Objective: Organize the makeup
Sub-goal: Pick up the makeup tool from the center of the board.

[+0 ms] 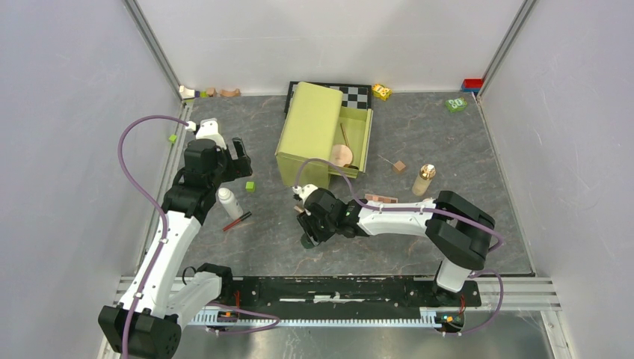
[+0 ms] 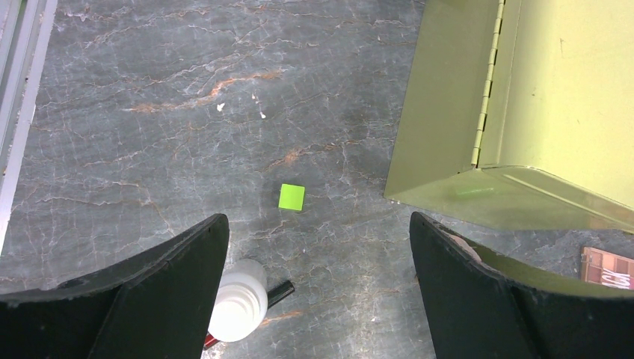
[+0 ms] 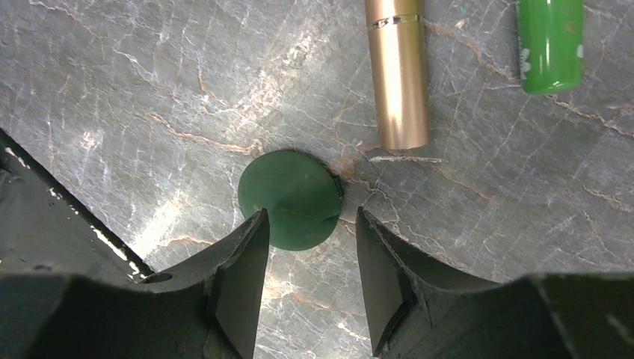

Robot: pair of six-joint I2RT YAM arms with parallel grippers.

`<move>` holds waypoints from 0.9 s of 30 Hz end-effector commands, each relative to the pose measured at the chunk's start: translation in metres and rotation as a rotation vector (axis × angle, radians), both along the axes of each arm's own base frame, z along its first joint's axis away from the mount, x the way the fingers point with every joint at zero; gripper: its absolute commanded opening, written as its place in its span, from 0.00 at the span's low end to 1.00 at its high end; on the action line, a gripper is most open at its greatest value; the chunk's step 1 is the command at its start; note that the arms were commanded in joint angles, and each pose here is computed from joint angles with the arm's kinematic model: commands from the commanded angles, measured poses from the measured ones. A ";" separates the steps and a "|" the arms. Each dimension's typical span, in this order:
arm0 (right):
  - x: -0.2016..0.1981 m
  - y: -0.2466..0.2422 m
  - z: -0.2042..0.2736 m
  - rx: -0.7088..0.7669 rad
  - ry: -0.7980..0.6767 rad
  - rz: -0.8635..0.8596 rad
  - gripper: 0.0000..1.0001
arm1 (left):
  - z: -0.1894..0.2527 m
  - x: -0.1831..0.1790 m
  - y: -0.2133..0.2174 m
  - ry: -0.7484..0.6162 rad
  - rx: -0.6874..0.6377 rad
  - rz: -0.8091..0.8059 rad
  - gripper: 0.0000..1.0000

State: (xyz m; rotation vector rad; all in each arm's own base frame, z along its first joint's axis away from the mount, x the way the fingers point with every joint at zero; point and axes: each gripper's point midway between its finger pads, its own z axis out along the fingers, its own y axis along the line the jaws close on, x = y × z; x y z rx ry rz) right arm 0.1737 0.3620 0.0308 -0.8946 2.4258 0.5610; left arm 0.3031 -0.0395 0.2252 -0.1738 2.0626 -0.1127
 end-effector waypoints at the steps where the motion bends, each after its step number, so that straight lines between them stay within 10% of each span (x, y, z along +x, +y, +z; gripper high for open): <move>1: 0.001 -0.009 -0.008 -0.046 -0.019 0.005 0.52 | 0.011 0.006 -0.002 -0.047 0.029 -0.030 0.96; 7: -0.005 -0.015 -0.027 -0.080 0.009 0.024 0.49 | 0.011 0.006 -0.001 -0.049 0.030 -0.027 0.96; 17: 0.001 -0.010 -0.008 -0.012 -0.041 0.000 0.02 | 0.010 0.006 -0.002 -0.045 0.029 -0.031 0.96; 27: 0.040 -0.028 0.038 0.139 -0.086 -0.062 0.00 | 0.011 0.006 -0.001 -0.048 0.029 -0.029 0.96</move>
